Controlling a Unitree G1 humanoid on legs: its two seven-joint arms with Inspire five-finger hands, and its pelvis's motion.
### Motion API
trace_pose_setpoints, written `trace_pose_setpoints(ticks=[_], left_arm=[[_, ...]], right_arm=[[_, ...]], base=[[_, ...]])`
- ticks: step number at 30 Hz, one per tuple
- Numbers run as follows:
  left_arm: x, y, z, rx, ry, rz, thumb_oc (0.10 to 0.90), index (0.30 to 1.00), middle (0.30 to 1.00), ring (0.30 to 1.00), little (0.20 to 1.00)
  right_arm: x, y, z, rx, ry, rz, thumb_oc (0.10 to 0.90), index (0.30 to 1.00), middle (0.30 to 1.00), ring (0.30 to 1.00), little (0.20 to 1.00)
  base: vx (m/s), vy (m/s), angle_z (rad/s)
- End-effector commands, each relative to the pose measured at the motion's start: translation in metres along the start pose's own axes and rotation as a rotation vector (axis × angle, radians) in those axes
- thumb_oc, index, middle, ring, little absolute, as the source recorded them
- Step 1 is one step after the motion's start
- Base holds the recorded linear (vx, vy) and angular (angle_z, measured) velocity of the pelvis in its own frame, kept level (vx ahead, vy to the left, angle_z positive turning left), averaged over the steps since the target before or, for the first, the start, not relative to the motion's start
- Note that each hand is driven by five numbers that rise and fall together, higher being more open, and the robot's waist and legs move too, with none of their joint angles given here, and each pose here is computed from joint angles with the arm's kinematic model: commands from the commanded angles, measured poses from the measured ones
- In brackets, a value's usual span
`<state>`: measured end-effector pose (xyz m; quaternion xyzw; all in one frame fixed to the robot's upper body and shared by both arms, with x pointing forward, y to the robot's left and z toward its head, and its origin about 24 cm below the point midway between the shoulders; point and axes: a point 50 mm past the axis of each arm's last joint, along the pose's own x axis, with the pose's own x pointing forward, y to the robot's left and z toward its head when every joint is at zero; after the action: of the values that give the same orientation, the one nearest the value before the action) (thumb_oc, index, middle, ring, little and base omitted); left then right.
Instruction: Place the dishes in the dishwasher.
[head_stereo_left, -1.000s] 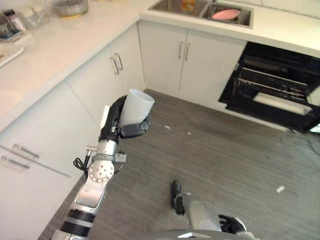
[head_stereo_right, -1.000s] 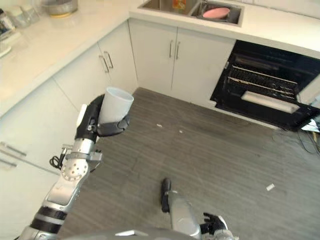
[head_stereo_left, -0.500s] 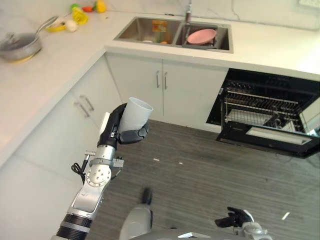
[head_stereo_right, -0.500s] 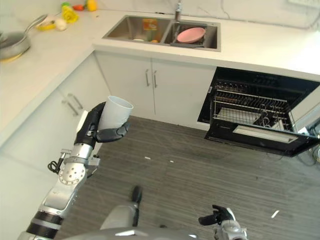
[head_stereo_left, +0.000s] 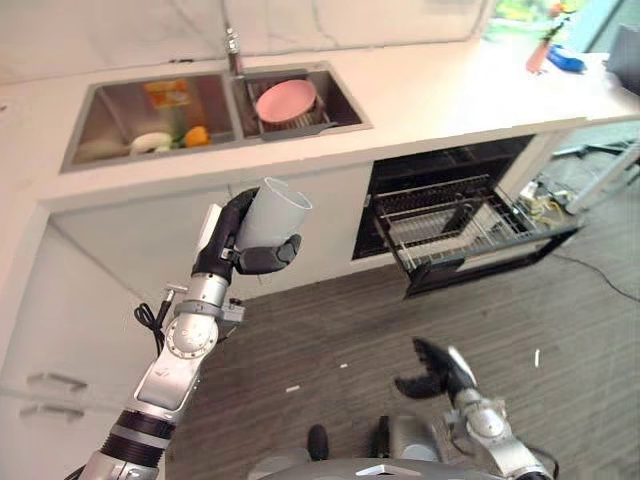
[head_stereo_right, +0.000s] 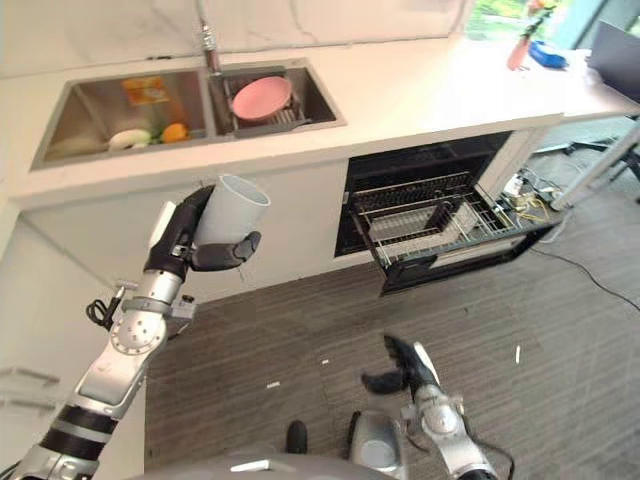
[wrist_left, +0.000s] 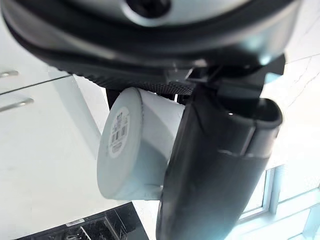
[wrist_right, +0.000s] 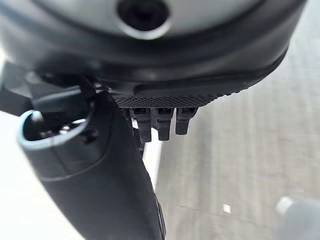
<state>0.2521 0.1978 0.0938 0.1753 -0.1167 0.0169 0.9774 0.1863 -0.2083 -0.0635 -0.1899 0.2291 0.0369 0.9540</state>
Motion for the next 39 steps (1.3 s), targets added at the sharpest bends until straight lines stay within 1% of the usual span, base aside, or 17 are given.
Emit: trace_pose_setpoints(ticks=[1,2,3,4,6,7,11,13,19,21,22,24,27,31,34,35,39], left_arm=[[0.005,0.017,0.062,0.019,-0.358,0.073,0.4,0.3,0.3,0.3,0.3],[0.003,0.02,0.061,0.034,-0.355,0.1,0.4,0.3,0.3,0.3,0.3],[0.0,0.021,0.06,0.045,-0.354,0.114,0.4,0.3,0.3,0.3,0.3],[-0.002,0.021,0.058,0.026,-0.348,0.125,0.4,0.3,0.3,0.3,0.3],[-0.004,0.019,0.058,0.001,-0.348,0.125,0.4,0.3,0.3,0.3,0.3],[-0.005,0.018,0.056,-0.006,-0.335,0.128,0.4,0.3,0.3,0.3,0.3],[-0.001,0.012,0.057,-0.019,-0.344,0.107,0.4,0.3,0.3,0.3,0.3],[-0.002,0.01,0.055,-0.038,-0.325,0.119,0.4,0.3,0.3,0.3,0.3],[-0.003,0.01,0.052,-0.023,-0.316,0.128,0.4,0.3,0.3,0.3,0.3],[-0.001,0.004,0.051,-0.042,-0.311,0.115,0.4,0.3,0.3,0.3,0.3],[-0.001,0.004,0.051,-0.042,-0.311,0.115,0.4,0.3,0.3,0.3,0.3],[0.002,-0.001,0.057,-0.035,-0.337,0.084,0.4,0.3,0.3,0.3,0.3],[0.005,-0.005,0.06,-0.036,-0.345,0.06,0.4,0.3,0.3,0.3,0.3],[0.011,-0.011,0.065,-0.027,-0.369,0.041,0.4,0.3,0.3,0.3,0.3],[0.015,-0.014,0.072,0.012,-0.41,0.034,0.4,0.3,0.3,0.3,0.3],[0.018,-0.013,0.074,0.025,-0.421,0.042,0.4,0.3,0.3,0.3,0.3],[0.021,-0.011,0.083,0.056,-0.472,0.069,0.4,0.3,0.3,0.3,0.3]], right_arm=[[0.01,-0.056,0.04,-0.114,-0.195,-0.192,0.8,0.9,0.9,0.9,0.9],[0.001,-0.067,0.066,-0.136,-0.326,-0.253,0.8,0.9,0.9,0.9,0.9],[-0.003,-0.072,0.074,-0.166,-0.373,-0.274,0.8,0.9,0.9,0.9,0.9],[-0.016,-0.088,0.112,-0.252,-0.55,-0.347,0.8,0.9,0.9,0.9,0.9],[-0.022,-0.091,0.119,-0.269,-0.585,-0.363,0.8,0.9,0.9,0.9,0.9],[-0.032,-0.094,0.144,-0.266,-0.708,-0.38,0.8,0.9,0.9,0.9,0.9],[-0.037,-0.096,0.16,-0.275,-0.78,-0.378,0.8,0.9,0.9,0.9,0.9],[-0.035,-0.091,0.158,-0.212,-0.771,-0.352,0.8,0.9,0.9,0.9,0.9],[-0.031,-0.084,0.156,-0.171,-0.765,-0.321,0.8,0.9,0.9,0.9,0.9],[-0.034,-0.078,0.161,-0.087,-0.8,-0.286,0.8,0.9,0.9,0.9,0.9],[-0.034,-0.078,0.161,-0.087,-0.8,-0.286,0.8,0.9,0.9,0.9,0.9],[-0.037,-0.078,0.167,0.008,-0.842,-0.291,0.8,0.9,0.9,0.9,0.9],[-0.04,-0.072,0.176,0.073,-0.896,-0.279,0.8,0.9,0.9,0.9,0.9],[-0.042,-0.064,0.188,0.101,-0.948,-0.263,0.8,0.9,0.9,0.9,0.9],[-0.042,-0.056,0.202,0.183,-1.012,-0.226,0.8,0.9,0.9,0.9,0.9],[-0.042,-0.051,0.206,0.249,-1.029,-0.206,0.8,0.9,0.9,0.9,0.9],[-0.045,-0.047,0.215,0.299,-1.069,-0.18,0.8,0.9,0.9,0.9,0.9]], base=[[0.16,-0.121,-0.84],[0.15,-0.096,-0.82],[0.22,-0.106,-1.02],[0.21,-0.096,-1.2],[0.14,-0.119,-0.96],[0.07,-0.119,-0.17],[0.06,-0.139,-0.04],[0.15,-0.05,-0.31],[0.2,0.053,-0.59],[0.23,0.1,-0.73],[0.2,0.172,-0.58],[0.15,0.179,-0.46],[0.09,0.158,-0.17],[-0.01,0.155,-0.19],[0.02,0.107,-0.32],[0.09,0.046,-0.44],[0.09,-0.102,-0.13]])
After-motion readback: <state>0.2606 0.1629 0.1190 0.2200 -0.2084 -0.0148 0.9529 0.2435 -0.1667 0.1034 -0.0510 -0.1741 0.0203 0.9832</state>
